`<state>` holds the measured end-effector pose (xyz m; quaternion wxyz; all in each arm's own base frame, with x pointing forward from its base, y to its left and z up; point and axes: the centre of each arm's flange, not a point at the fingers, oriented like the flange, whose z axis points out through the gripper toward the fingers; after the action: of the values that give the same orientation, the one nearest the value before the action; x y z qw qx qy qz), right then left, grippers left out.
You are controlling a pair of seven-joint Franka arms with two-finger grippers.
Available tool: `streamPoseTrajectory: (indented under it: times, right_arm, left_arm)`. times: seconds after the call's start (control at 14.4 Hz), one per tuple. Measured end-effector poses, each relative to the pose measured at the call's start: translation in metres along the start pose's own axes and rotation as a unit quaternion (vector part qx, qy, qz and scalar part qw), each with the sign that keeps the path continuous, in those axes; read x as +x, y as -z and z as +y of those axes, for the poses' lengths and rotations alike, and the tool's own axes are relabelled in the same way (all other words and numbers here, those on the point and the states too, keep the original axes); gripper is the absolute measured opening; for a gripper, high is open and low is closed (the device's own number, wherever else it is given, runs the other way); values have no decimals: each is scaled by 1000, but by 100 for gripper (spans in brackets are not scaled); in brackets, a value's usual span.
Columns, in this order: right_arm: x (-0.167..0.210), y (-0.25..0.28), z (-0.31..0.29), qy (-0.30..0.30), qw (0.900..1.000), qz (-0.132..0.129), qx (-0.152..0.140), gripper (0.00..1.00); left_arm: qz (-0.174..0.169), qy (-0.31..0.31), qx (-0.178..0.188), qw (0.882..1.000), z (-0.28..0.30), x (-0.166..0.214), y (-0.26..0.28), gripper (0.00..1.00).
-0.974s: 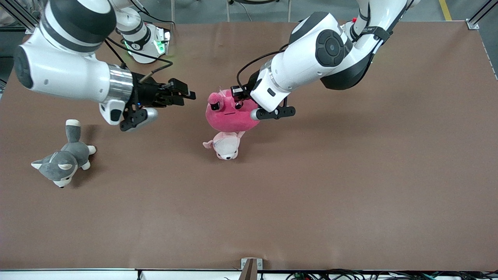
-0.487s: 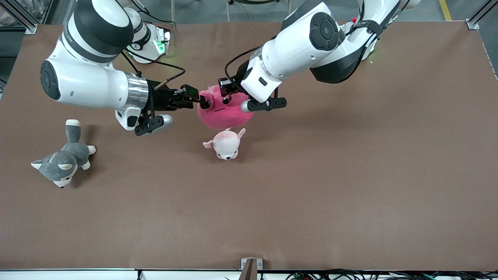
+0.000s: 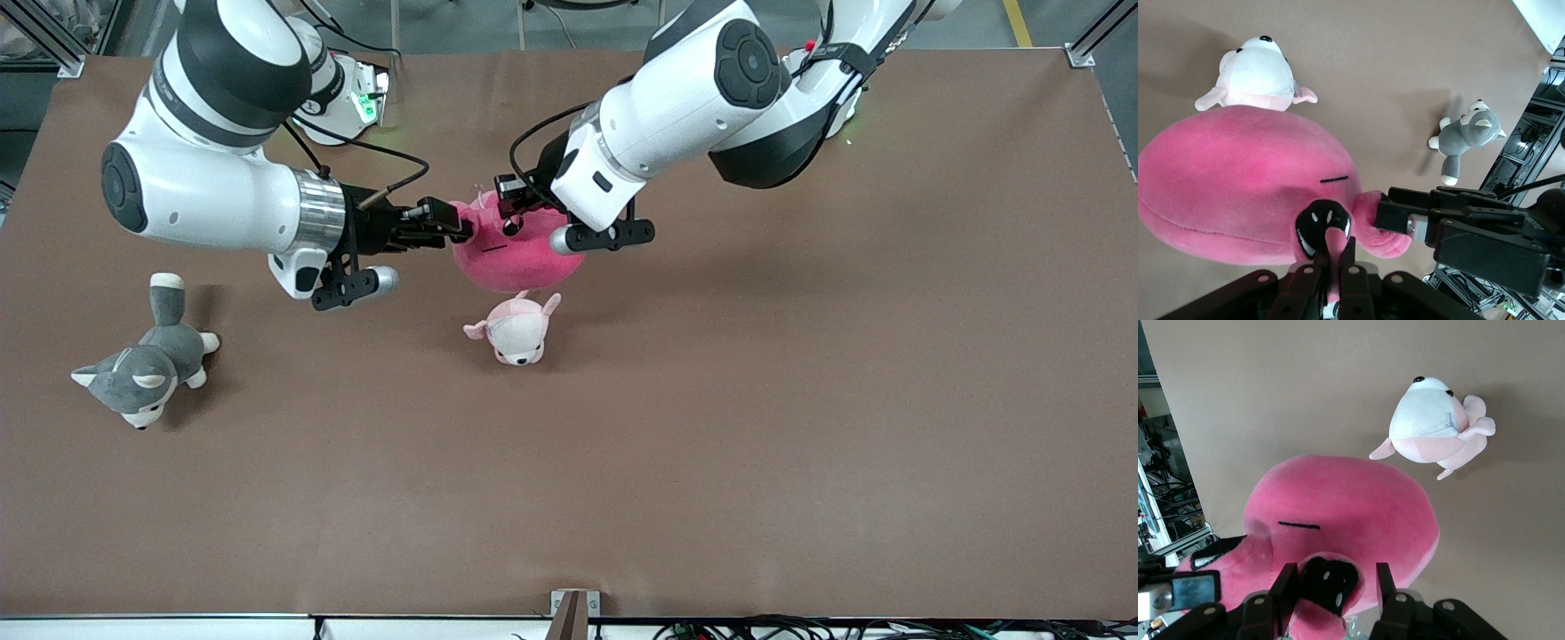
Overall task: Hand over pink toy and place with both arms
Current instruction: 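Grasp the pink toy's other ear with the right gripper, then open the left gripper, releasing the pink toy to the right gripper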
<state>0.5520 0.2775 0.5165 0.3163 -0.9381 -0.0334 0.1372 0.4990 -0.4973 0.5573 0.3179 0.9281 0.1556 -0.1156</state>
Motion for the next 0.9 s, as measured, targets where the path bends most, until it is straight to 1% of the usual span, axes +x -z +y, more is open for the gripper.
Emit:
streamPoseTrajectory:
  times: [0.56,0.77,0.9]
  right_arm:
    - [-3,-4,-2,-13,1000,-13,-3,55]
    - [-6,-6,-2,-26,999,-23,-5,55]
    - [-7,-7,-1,-30,999,-30,-6,52]
  left_arm:
    - [-2,11,0,1000,1,-2,-1,8]
    - [1,13,-10,1000,4,-2,2,8]
    - [-4,18,-19,1000,5,-2,4,8]
